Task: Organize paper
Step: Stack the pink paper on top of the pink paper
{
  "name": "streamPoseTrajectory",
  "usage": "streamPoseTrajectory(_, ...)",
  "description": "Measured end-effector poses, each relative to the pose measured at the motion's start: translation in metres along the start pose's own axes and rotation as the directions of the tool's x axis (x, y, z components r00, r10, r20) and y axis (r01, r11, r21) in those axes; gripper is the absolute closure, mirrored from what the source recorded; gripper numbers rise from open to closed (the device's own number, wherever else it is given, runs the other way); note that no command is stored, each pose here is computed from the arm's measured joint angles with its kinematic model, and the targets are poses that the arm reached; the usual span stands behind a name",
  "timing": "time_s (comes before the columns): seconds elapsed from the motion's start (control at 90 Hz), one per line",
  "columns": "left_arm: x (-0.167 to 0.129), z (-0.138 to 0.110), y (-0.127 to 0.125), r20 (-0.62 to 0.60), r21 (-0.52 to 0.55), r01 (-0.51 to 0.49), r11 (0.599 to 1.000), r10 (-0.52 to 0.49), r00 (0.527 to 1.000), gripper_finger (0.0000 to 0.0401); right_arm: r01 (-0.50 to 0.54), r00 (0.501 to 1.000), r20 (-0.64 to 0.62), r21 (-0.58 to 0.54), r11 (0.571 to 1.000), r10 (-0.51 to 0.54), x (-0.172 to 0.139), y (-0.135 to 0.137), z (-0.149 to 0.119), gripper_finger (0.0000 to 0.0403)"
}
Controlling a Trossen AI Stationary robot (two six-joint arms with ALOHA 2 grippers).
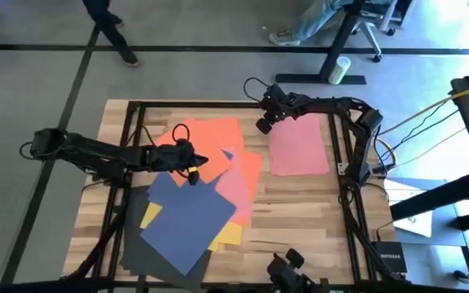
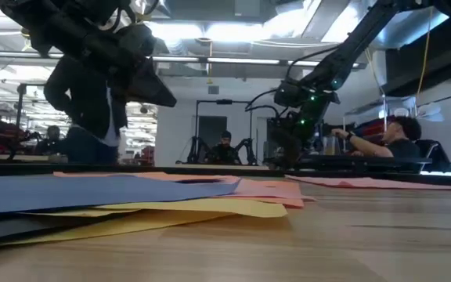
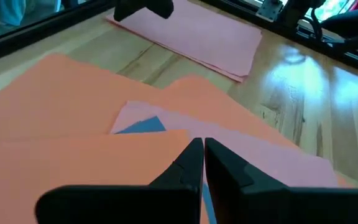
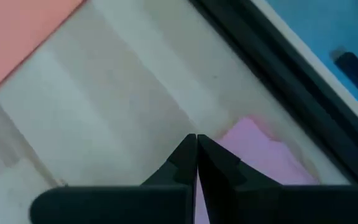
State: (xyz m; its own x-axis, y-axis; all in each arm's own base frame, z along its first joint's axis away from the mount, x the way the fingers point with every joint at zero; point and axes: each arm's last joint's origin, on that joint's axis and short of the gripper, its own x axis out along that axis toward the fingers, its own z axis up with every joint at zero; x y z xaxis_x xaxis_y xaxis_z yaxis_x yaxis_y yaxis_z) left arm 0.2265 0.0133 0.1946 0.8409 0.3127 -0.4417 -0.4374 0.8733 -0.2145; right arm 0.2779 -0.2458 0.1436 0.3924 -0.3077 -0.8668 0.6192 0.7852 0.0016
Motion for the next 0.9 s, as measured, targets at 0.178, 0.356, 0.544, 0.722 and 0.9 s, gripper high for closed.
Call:
streamPoseTrajectory(0.178, 0.000, 0.000, 0.000, 0.000, 0.000, 0.000, 1.000, 0.000, 1.000, 0.0401, -0.013, 1.000, 0.001, 0.018, 1.000, 0.013, 0.000, 0.000, 0.000, 0.0403)
streamPoseTrajectory(0.356, 0.000, 0.000, 0.000, 0.001, 0.000, 0.000, 1.000, 0.000, 1.000, 0.0401, -0.009, 1.000, -0.021, 0.020, 1.000, 0.010, 0.008, 0.000, -0.003, 0.0403)
streamPoseTrajectory(0.544, 0.000, 0.000, 0.000, 0.000, 0.000, -0.001, 1.000, 0.001, 1.000, 0.0401, -0.017, 0.999, -0.045, 0.016, 1.000, 0.017, 0.018, 0.002, -0.007, 0.0403)
streamPoseTrajectory(0.722, 0.001, 0.001, 0.003, 0.002, -0.002, -0.013, 1.000, 0.013, 1.000, 0.0401, 0.037, 0.998, -0.048, 0.025, 0.999, -0.036, 0.019, 0.001, -0.007, 0.0403)
streamPoseTrajectory(0.9, 0.001, 0.002, 0.004, 0.004, -0.009, -0.020, 1.000, 0.020, 1.000, 0.0401, 0.047, 0.998, -0.048, 0.044, 0.998, -0.044, 0.019, -0.001, -0.007, 0.0403)
